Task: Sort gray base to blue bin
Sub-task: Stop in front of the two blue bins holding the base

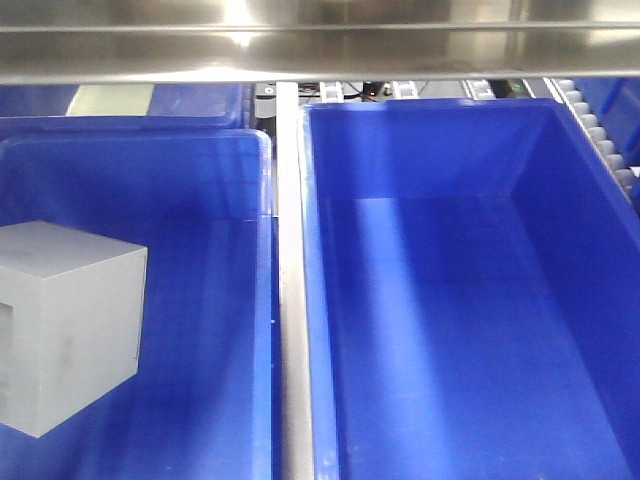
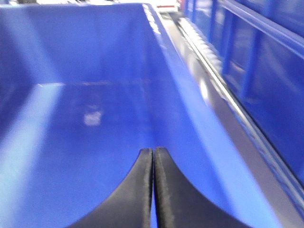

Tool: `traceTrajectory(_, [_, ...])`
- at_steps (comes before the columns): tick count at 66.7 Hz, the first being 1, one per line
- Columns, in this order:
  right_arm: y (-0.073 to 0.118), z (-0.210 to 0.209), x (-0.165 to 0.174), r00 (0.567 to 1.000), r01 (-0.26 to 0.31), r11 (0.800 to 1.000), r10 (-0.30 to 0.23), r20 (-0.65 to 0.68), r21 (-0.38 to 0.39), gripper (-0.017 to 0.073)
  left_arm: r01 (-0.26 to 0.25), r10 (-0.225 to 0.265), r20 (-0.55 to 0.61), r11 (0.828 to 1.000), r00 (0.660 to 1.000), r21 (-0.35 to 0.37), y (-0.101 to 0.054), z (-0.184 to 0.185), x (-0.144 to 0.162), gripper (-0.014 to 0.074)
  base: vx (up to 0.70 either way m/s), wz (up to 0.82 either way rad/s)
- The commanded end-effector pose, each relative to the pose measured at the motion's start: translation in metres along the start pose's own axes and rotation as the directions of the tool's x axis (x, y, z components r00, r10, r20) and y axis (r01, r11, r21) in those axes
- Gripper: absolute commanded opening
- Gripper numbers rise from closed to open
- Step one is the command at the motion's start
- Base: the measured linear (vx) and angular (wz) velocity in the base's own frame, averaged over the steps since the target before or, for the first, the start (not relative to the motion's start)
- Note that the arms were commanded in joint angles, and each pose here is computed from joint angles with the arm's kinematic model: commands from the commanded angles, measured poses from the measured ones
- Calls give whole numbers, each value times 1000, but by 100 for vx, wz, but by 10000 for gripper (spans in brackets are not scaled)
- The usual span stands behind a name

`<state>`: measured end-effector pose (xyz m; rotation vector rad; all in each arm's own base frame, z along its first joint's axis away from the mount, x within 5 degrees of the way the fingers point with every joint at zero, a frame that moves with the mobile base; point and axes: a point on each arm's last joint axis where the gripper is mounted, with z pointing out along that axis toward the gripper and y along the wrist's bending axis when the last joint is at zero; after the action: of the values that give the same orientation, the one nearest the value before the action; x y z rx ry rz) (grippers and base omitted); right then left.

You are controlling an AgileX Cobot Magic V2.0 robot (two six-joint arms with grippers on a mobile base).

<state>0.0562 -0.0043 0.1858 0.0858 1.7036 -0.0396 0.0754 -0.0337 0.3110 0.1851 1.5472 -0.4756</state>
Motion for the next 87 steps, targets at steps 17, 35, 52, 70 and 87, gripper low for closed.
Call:
traceTrajectory(17, [0,1,-3,999,16,1000,-16,29,3,-5,18,-21,138,1000,990,22,-3,-1,-21,2,2,8])
traceTrajectory(35, [0,1,-3,999,16,1000,-16,29,3,-5,18,-21,138,1000,990,22,-3,-1,-21,2,0,1])
traceTrajectory(52, [0,1,-3,999,16,1000,-16,29,3,-5,18,-21,138,1000,990,22,-3,-1,-21,2,0,0])
traceTrajectory(70, [0,1,-3,999,16,1000,-16,29,3,-5,18,-21,143,1000,990,22,-3,-1,-22,2,0,0])
traceTrajectory(87, [0,1,-3,999,16,1000,-16,29,3,-5,25,-29,150,999,988,24,-3,-1,-22,2,0,0])
